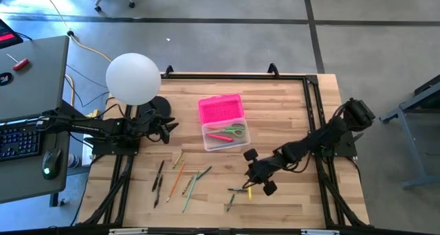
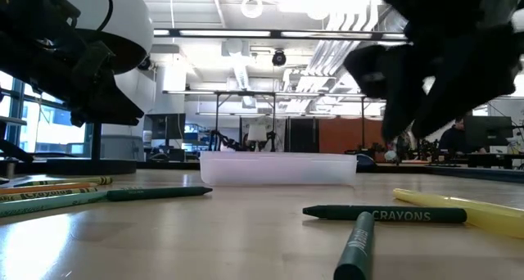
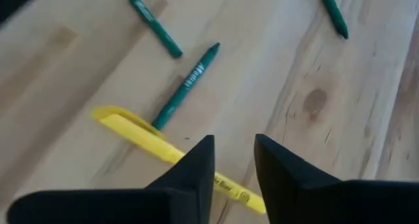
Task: Pick & place school supplies into a supply box
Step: Put the yellow pen into the pink supply box
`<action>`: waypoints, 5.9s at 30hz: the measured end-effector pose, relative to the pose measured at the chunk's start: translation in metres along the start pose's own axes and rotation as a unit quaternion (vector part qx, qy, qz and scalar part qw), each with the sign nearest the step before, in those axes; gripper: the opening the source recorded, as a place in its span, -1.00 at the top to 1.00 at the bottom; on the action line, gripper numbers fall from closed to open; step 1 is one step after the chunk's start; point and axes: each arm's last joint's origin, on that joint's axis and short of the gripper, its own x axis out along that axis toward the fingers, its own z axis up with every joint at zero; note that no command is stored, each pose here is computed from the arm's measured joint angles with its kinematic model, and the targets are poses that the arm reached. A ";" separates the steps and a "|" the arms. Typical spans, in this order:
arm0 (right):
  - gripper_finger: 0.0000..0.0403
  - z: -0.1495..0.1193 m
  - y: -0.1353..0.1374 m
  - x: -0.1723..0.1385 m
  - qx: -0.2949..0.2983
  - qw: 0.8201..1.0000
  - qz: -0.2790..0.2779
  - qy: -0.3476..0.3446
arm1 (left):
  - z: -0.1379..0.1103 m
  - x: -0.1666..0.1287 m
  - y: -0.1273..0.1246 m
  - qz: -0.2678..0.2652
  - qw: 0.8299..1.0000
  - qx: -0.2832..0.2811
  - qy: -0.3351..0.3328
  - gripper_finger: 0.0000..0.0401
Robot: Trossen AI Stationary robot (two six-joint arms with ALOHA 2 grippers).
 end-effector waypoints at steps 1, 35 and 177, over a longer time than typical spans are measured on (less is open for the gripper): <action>0.51 -0.001 -0.001 0.005 -0.007 1.000 -0.003 0.001 | 0.000 0.000 0.000 0.000 1.000 0.000 0.000 0.01; 0.55 -0.032 -0.005 0.046 -0.108 0.983 0.132 0.062 | 0.000 0.000 0.000 0.000 1.000 0.001 0.000 0.01; 0.58 -0.033 -0.158 0.016 0.112 0.960 -0.239 -0.095 | 0.001 0.000 0.002 0.029 0.999 -0.012 -0.018 0.01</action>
